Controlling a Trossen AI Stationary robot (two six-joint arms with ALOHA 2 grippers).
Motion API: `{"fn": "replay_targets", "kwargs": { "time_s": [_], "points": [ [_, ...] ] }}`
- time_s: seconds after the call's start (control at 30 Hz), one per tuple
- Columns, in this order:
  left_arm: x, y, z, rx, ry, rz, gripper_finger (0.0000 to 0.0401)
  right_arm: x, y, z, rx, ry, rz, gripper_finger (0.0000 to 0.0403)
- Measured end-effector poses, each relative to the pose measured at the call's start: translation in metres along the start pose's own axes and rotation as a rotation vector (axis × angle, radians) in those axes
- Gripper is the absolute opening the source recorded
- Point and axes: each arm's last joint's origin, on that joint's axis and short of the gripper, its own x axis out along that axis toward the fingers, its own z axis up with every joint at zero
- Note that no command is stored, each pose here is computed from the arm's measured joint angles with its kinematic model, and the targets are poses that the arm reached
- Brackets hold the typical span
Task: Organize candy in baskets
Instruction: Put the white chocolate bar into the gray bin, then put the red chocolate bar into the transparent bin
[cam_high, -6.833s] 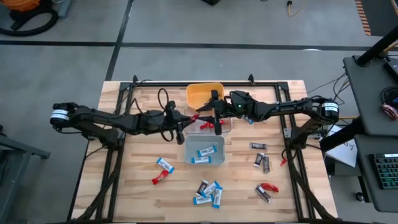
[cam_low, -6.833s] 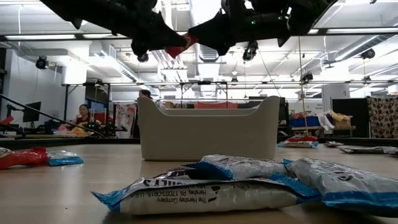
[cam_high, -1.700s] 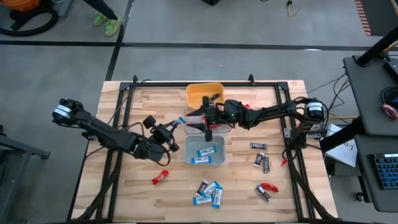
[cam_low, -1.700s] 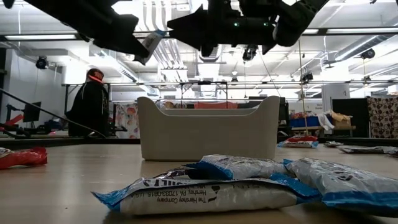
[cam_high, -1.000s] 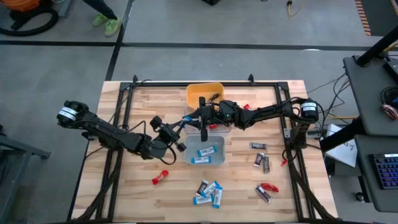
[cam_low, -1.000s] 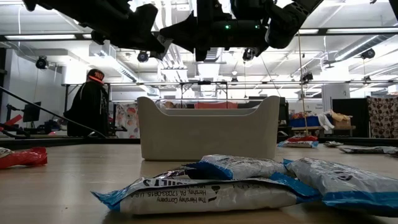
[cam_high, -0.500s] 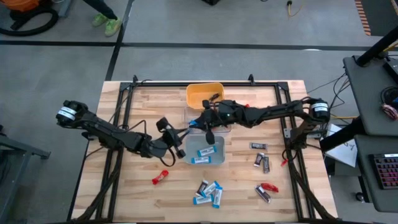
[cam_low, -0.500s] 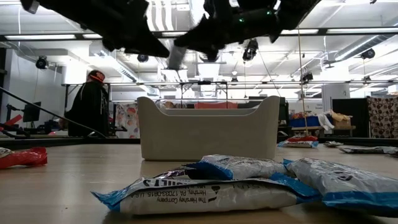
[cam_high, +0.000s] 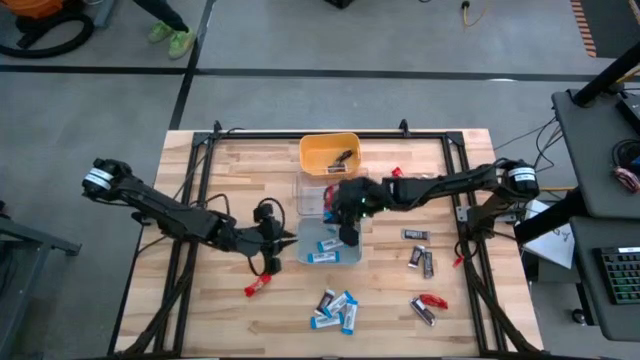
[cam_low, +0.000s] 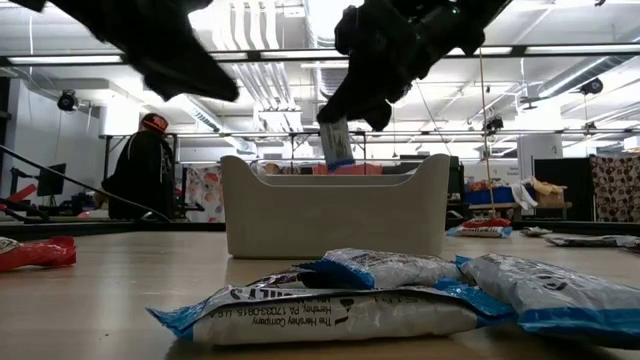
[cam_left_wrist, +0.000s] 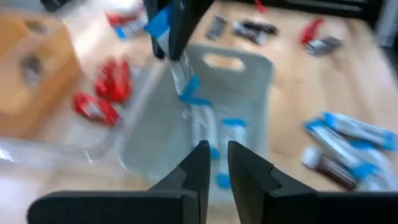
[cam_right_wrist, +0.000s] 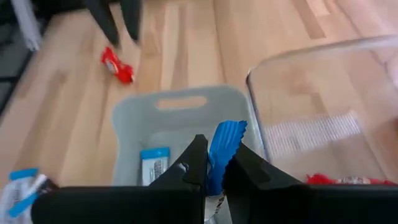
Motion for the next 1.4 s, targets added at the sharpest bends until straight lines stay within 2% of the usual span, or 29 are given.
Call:
{"fn": "replay_targets", "kwargs": {
  "time_s": [0.07, 0.17, 0.37, 0.5, 0.63, 0.8, 1.07, 1.4],
  "points": [
    [-0.010, -0.001, -0.001, -0.048, 0.029, -0.048, 0.0041, 0.003, 0.005, -0.003, -0.012, 0.006, -0.041, 0.0029],
    [-0.022, -0.005, -0.001, -0.103, 0.046, -0.101, 0.0041, 0.005, 0.015, -0.004, -0.044, 0.003, -0.041, 0.0043],
    [-0.039, -0.021, -0.007, -0.146, 0.061, -0.199, 0.0041, 0.007, 0.036, -0.009, -0.078, 0.010, -0.082, 0.0105],
    [-0.041, -0.032, -0.015, -0.160, 0.094, -0.232, 0.0041, 0.006, 0.043, -0.010, -0.043, 0.005, -0.091, 0.0149],
    [-0.041, -0.042, -0.026, -0.205, 0.182, -0.279, 0.0041, 0.002, 0.047, -0.011, 0.009, 0.014, -0.082, 0.0173],
    [-0.037, -0.054, -0.043, -0.257, 0.291, -0.287, 0.0041, -0.001, 0.058, -0.014, 0.054, 0.032, -0.062, 0.0176],
    [-0.030, -0.069, -0.069, -0.244, 0.410, -0.259, 0.0041, -0.002, 0.085, -0.021, 0.085, 0.047, 0.000, 0.0164],
    [-0.026, -0.072, -0.083, -0.244, 0.469, -0.206, 0.0063, -0.016, 0.135, -0.021, 0.132, 0.070, 0.110, 0.0164]
  ]
}}
